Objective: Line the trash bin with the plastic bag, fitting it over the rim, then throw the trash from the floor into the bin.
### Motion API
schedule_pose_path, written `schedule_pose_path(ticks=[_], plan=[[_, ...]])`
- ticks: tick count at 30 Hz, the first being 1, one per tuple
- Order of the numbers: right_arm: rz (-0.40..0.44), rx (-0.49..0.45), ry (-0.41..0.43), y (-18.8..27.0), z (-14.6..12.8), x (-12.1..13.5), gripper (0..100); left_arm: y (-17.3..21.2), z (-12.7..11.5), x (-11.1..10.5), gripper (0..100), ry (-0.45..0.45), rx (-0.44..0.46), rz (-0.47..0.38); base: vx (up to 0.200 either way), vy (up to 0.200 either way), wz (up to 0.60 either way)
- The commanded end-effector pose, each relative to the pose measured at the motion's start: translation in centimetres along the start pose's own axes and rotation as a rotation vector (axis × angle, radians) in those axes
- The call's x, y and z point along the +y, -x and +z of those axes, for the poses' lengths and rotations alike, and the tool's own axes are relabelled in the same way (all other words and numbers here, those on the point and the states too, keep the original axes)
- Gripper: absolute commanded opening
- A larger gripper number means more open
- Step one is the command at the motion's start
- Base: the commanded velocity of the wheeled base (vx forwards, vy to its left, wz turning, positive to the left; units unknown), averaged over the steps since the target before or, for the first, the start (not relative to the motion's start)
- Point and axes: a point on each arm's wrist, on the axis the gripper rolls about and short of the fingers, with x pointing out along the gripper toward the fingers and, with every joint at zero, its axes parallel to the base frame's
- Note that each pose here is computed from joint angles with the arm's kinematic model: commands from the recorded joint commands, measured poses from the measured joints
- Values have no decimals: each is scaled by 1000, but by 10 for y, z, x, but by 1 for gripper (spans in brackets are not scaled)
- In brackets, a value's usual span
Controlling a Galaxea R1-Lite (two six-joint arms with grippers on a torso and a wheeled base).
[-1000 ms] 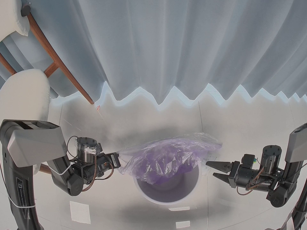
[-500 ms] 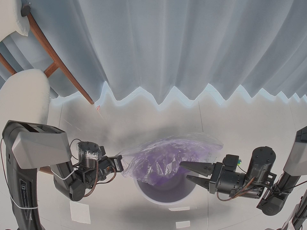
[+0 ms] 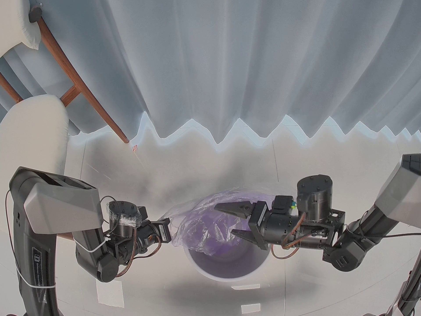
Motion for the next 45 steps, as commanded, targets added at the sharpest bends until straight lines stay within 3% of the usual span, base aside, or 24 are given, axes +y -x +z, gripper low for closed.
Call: schedule_pose_path(ticks=[1,7,8,13,19,26,31,36,45], plan=[[6,-15,-27,-21,19,13,100,0,-3,-5,0,-16,-9,-18,0,0,0],[-24,-47,-87,-32,43,10,100,1,-6,-4,0,-46,0,-17,0,0,0],[-34,-53,-94,-33,48,7,0,0,-8,-3,0,-48,0,-14,0,0,0],[-65,-74,-116,-37,62,1,0,-2,-11,-3,0,-51,-12,-21,0,0,0],[-83,-69,-134,-29,60,3,0,-3,-11,-3,0,-51,-13,-22,0,0,0],[-137,-20,-163,23,26,10,0,-2,-12,-4,0,-52,-7,-21,0,0,0],[-206,50,-169,42,-3,-4,0,-7,-14,2,0,-45,-9,3,0,0,0],[-331,150,-93,58,-34,-36,0,-11,-14,6,0,-41,-18,45,0,0,0],[-427,306,53,73,-73,-58,0,-10,-18,9,0,-43,-13,84,0,0,0]])
